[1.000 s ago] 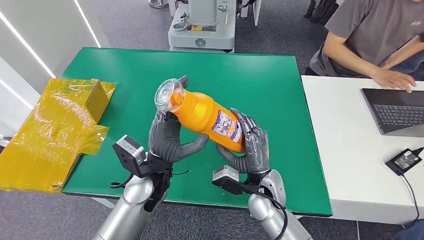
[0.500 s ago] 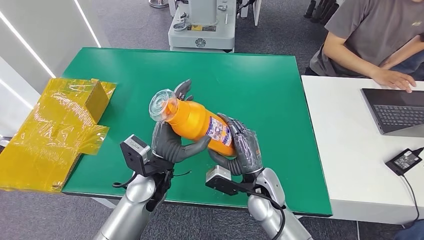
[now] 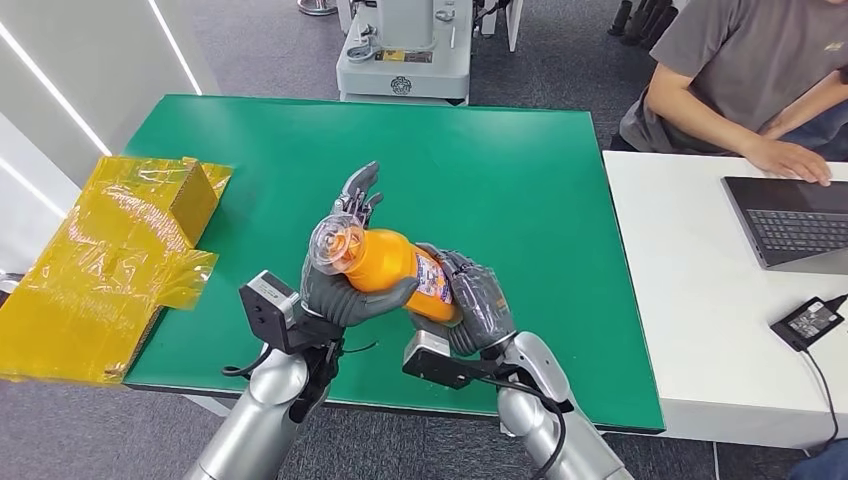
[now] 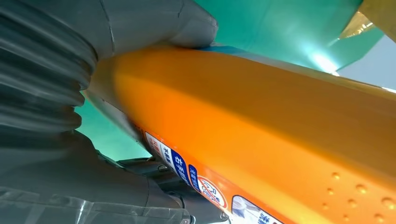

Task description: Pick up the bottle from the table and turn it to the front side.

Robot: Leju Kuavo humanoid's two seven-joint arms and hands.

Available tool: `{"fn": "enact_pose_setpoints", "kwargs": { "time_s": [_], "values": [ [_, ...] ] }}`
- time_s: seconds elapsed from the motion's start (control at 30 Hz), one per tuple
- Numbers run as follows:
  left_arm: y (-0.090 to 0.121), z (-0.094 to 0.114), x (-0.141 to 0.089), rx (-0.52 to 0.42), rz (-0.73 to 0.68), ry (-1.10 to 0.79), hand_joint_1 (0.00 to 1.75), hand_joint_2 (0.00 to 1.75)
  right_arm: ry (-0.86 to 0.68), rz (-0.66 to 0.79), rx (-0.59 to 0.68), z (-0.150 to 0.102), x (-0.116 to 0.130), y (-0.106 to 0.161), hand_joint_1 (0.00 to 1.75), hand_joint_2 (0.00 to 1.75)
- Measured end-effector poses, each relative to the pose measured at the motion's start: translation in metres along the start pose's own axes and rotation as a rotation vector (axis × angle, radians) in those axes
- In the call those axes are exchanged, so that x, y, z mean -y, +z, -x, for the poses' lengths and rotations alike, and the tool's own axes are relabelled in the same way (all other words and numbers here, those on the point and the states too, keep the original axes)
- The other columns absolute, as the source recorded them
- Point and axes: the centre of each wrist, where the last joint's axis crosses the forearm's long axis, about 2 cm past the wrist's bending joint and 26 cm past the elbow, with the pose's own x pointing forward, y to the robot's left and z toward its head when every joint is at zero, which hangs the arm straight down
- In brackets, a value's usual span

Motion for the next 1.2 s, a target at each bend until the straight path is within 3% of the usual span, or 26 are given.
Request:
{"fn": "enact_pose_setpoints", "kwargs": {
  "time_s": [0.2, 0.23, 0.33, 0.37, 1.13, 1.17, 1.2],
  "values": [
    [0.0005, 0.0007, -0.0009, -0.003, -0.006, -0.005, 0.02, 1.75, 0.004, -0.032, 0.001, 0.0037, -0.0001, -0.0007, 1.75, 1.75],
    [0.0005, 0.0008, -0.001, -0.004, -0.006, -0.006, 0.27, 1.75, 0.004, -0.034, 0.001, 0.0044, -0.0002, -0.0007, 1.75, 1.75],
    [0.0008, 0.0013, -0.0012, -0.006, -0.007, -0.009, 1.55, 1.75, 0.005, -0.04, 0.0, 0.0061, -0.0007, -0.0004, 1.75, 1.75],
    [0.001, 0.0016, -0.0013, -0.007, -0.007, -0.01, 1.74, 1.75, 0.005, -0.04, 0.0, 0.0066, -0.0008, -0.0003, 1.75, 1.75],
    [0.0024, 0.0065, 0.0052, -0.046, -0.03, 0.012, 1.75, 1.75, 0.047, 0.007, -0.041, 0.0082, -0.003, 0.0006, 1.75, 1.75],
    [0.0023, 0.0065, 0.0055, -0.046, -0.031, 0.013, 1.75, 1.75, 0.048, 0.008, -0.042, 0.008, -0.0031, 0.0005, 1.69, 1.75],
    [0.0022, 0.0065, 0.0058, -0.046, -0.032, 0.014, 1.75, 1.75, 0.048, 0.01, -0.043, 0.0079, -0.0032, 0.0005, 1.3, 1.75]
  ]
}}
